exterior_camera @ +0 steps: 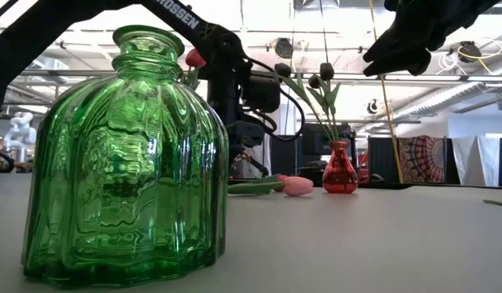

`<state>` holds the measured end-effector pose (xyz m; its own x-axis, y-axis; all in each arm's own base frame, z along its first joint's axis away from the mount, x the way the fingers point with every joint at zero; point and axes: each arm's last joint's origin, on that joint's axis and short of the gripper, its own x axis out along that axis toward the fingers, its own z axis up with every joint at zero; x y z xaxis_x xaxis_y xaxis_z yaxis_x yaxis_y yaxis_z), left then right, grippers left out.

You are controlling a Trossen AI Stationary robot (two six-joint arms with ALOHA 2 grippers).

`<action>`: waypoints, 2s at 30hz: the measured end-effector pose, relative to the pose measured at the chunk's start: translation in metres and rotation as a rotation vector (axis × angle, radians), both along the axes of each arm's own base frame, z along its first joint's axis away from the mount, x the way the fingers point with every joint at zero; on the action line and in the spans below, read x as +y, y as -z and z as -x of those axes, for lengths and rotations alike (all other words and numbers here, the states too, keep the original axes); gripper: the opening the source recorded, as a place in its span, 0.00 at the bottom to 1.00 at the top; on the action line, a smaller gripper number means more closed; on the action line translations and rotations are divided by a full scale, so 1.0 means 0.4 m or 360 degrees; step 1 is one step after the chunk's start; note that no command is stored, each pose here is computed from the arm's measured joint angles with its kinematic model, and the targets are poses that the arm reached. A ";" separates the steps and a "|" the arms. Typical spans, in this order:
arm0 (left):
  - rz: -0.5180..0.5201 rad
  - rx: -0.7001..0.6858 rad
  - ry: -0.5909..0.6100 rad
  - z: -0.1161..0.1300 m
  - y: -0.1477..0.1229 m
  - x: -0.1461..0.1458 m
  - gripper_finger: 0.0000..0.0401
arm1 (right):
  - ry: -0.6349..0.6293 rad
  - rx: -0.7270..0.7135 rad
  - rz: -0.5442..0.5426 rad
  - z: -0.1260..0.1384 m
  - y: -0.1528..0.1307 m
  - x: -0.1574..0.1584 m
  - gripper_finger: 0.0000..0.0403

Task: Sort flowers into vase by color
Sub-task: Put the orange tulip into the blue vase

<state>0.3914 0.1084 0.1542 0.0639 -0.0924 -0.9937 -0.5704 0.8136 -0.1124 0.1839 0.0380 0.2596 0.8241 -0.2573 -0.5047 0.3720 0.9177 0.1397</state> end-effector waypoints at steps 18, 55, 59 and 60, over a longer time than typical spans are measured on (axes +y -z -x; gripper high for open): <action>-0.0136 0.0014 -0.0061 -0.002 0.000 0.009 0.21 | -0.0025 0.0013 0.0040 0.000 0.000 0.000 0.52; -0.0061 -0.0003 -0.0137 -0.021 0.029 -0.013 0.03 | -0.0059 0.0018 0.0016 0.000 0.001 0.002 0.52; -0.0056 -0.0002 -0.0138 -0.020 0.029 -0.013 0.03 | -0.0059 0.0018 0.0017 0.000 0.001 0.002 0.52; -0.0055 -0.0001 -0.0137 -0.020 0.030 -0.013 0.02 | -0.0059 0.0018 0.0017 0.000 0.001 0.002 0.52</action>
